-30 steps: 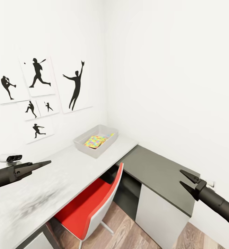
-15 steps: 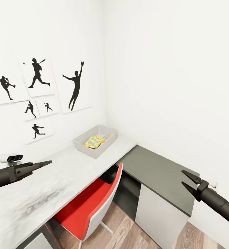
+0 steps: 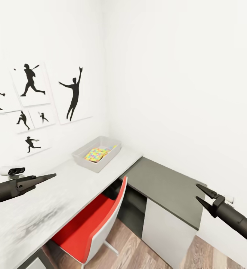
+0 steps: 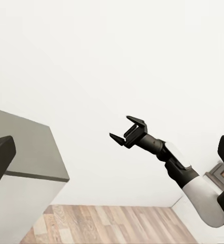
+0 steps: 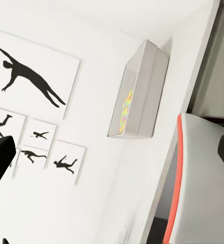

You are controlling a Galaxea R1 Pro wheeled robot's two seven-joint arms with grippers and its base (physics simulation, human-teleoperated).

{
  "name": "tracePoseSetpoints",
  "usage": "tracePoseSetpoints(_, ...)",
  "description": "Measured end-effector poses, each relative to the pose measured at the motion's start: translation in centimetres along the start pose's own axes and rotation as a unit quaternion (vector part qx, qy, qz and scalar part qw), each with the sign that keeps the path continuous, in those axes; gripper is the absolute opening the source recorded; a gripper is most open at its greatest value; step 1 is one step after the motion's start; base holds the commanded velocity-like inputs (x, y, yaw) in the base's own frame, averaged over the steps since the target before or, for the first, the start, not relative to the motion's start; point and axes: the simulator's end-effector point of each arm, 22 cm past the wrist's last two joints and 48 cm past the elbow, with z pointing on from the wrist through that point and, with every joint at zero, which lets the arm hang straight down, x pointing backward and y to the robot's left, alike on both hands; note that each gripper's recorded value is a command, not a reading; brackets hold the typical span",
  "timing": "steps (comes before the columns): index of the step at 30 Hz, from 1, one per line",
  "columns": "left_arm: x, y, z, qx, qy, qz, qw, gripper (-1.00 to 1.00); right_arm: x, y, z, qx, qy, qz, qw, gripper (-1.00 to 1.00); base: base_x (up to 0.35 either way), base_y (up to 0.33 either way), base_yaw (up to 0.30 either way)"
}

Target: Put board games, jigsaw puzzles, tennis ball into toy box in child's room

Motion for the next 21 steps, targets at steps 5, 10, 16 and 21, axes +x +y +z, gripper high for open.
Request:
tracePoseSetpoints(5,-0.07,-0.15,-0.03,0.0,0.0,0.002,1.0,1.0,-0.04,0.13,-0.04,-0.001,-0.001,0.0,1.0,1.0,0.0,0.0,-0.253)
tracePoseSetpoints(10,-0.15,-0.31,-0.05,0.001,0.0,0.003,1.0,1.0,-0.06,0.23,-0.09,-0.003,-0.001,0.0,1.0,1.0,0.0,0.0,-0.257)
tracePoseSetpoints(16,-0.36,-0.46,-0.25,-0.001,-0.001,0.006,1.0,1.0,-0.1,0.37,-0.13,-0.004,-0.002,-0.001,1.0,1.0,0.0,0.0,-0.258)
tracePoseSetpoints(21,-0.43,-0.56,-0.28,-0.002,-0.002,0.008,1.0,1.0,-0.13,0.51,-0.16,-0.005,-0.002,-0.001,1.0,1.0,0.0,0.0,-0.185)
